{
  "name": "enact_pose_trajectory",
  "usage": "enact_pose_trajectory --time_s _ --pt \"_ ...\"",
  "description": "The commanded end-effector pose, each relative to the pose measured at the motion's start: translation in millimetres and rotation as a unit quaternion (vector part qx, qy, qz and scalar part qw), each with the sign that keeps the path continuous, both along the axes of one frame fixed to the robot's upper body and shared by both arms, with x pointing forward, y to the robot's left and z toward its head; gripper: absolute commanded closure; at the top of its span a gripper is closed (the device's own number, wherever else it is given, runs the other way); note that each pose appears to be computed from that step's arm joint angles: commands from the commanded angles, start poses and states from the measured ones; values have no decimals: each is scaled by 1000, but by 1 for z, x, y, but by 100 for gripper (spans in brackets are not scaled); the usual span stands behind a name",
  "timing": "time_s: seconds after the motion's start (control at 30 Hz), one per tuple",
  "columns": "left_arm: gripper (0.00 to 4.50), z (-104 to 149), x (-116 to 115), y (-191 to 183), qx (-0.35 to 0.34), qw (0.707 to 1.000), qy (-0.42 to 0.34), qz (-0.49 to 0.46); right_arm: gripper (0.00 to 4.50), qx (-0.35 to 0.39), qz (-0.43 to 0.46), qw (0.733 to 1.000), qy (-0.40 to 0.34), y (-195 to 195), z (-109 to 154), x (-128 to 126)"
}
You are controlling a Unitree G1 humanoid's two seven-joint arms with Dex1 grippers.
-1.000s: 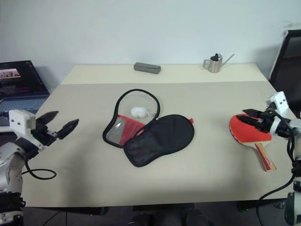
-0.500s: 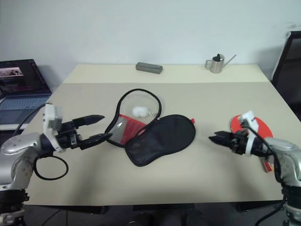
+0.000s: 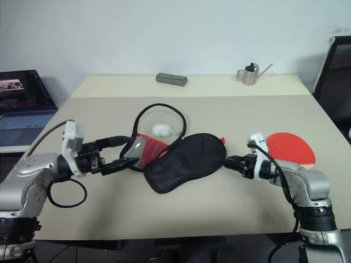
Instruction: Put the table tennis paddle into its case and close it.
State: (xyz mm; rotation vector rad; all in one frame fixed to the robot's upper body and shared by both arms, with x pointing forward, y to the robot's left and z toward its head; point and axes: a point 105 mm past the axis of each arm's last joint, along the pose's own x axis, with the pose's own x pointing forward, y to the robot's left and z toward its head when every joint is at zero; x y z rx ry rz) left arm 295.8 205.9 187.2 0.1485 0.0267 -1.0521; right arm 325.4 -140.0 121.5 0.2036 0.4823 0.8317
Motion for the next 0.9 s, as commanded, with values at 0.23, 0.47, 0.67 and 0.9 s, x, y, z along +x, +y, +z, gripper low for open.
enact_pose_trajectory --time_s 0.23,0.47,0.67,0.9 --pt "0 8 -3 -7 2 1000 -21 -3 217 -27 -9 1000 2 10 -8 20" --pt "0 7 -4 -7 0 1000 -20 3 217 -2 45 997 60 40 -9 4" --pt "0 7 -3 -8 -2 1000 -20 5 217 -7 68 994 83 48 -10 -12" --pt "0 5 -1 -8 -4 1000 -19 7 199 2 59 993 101 51 -11 -19"
